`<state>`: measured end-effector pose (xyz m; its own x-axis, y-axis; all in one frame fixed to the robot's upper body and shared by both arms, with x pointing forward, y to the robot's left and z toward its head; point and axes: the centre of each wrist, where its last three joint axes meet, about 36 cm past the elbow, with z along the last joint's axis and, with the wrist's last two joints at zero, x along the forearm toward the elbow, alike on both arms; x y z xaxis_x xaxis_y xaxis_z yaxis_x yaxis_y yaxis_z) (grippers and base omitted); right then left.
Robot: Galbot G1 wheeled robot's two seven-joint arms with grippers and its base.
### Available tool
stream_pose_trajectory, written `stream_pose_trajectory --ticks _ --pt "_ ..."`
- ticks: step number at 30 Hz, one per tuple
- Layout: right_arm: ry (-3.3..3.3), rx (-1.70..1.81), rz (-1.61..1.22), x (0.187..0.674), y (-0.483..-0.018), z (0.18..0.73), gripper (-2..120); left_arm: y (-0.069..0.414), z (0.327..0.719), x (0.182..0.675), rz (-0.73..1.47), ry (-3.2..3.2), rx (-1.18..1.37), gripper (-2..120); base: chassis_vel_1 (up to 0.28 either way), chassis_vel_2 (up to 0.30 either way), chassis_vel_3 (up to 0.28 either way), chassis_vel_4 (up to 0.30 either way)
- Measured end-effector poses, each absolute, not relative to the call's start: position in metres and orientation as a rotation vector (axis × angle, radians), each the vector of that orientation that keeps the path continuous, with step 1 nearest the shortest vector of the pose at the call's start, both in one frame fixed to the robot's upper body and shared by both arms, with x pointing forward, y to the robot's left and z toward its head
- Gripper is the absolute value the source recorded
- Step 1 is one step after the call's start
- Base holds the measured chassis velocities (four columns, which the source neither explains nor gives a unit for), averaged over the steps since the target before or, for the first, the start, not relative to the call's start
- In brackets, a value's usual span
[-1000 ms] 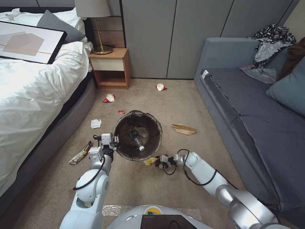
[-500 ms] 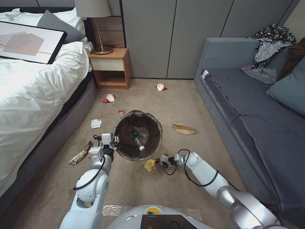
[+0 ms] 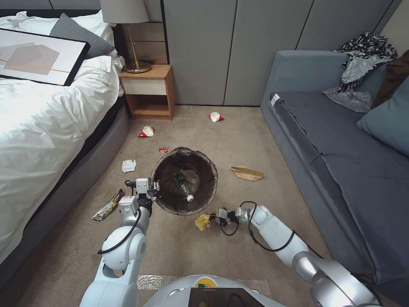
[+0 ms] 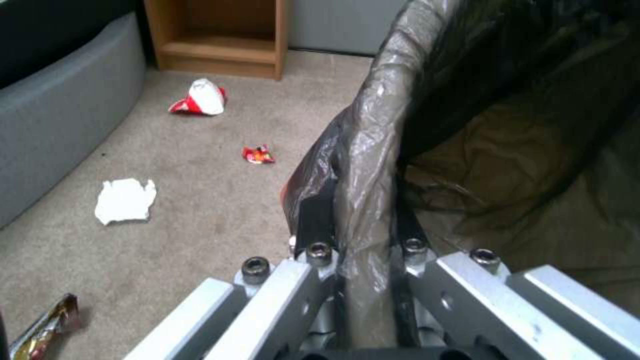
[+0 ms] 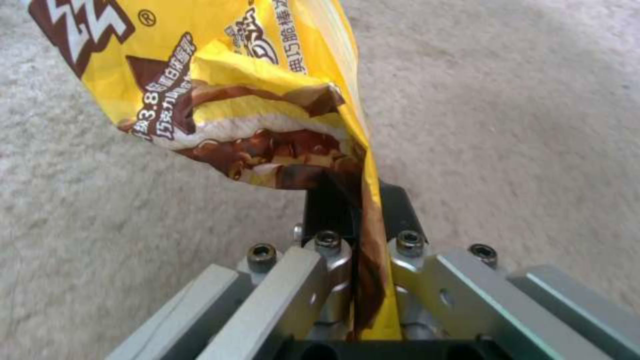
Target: Pick up the trash bin, then pick up the garbage from the floor and place it into the trash bin.
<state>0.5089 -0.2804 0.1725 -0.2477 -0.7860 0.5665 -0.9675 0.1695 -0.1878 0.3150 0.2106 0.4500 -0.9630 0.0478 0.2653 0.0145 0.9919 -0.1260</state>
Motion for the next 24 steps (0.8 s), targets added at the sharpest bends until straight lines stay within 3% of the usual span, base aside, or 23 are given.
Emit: stream_pose_trajectory --ticks 15,24 --pt "-2.520 1.345 0.638 0.451 -0.385 0.190 0 0.213 0.451 0.318 0.185 -2.866 -0.051 0 0.000 0.000 0.000 0.000" --pt "-2.908 1.099 0.545 0.429 -0.396 0.226 0 0.212 0.446 0.317 0.177 -2.846 -0.057 0 0.000 0.000 0.000 0.000"
